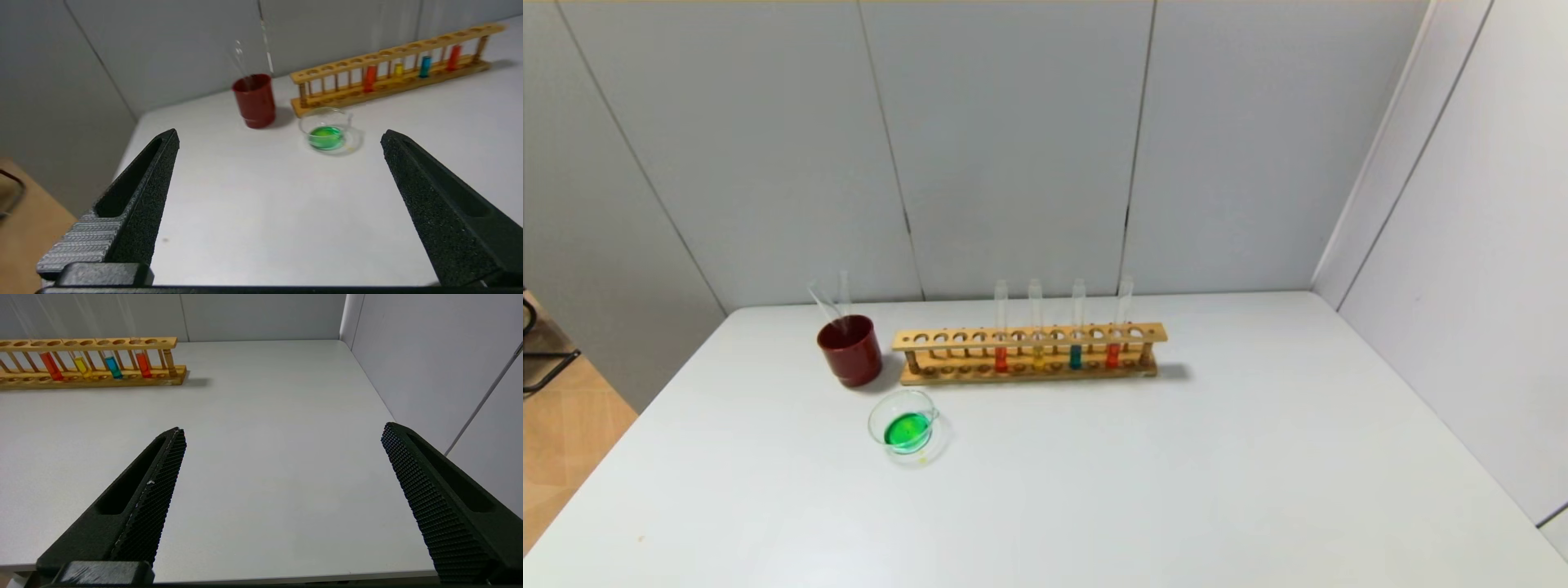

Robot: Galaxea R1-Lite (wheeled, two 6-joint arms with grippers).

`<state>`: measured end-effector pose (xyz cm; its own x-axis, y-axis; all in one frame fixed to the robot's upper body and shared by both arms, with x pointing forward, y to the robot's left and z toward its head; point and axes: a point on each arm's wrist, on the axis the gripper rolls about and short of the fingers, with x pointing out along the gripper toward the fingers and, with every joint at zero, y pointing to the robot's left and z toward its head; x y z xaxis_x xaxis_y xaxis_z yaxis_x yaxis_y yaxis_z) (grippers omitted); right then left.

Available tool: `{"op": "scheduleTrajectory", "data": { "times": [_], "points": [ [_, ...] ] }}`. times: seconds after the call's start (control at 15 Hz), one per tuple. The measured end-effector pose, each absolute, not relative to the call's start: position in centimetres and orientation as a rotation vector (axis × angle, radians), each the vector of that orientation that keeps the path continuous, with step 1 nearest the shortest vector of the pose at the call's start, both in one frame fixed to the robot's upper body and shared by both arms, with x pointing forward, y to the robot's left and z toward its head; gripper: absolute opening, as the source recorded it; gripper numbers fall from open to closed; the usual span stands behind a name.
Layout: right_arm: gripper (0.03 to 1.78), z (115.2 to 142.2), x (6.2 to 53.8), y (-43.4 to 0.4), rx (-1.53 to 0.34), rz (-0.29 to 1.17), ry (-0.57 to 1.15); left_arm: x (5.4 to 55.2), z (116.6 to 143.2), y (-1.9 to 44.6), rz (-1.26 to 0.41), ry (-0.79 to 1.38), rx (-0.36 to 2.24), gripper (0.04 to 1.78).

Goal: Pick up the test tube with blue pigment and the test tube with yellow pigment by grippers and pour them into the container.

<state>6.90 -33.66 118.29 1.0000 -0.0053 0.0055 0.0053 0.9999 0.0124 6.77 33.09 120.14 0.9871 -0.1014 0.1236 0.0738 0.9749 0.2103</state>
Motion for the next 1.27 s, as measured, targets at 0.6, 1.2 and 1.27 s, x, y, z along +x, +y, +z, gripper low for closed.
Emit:
{"op": "scheduleTrajectory", "data": {
  "times": [0.6,1.2,1.27],
  "points": [
    [1.75,118.3,6.9,-33.7,0.012,-0.006,-0.005,6.7,118.3,33.2,-0.047,0.029,0.106,1.74],
    [1.75,118.3,6.9,-33.7,0.012,-0.006,-0.006,6.9,118.2,33.2,-0.046,0.000,0.102,1.74],
    [1.75,118.3,6.9,-33.7,0.012,-0.006,-0.005,6.9,118.2,33.2,-0.045,0.000,0.102,1.74]
  ]
}}
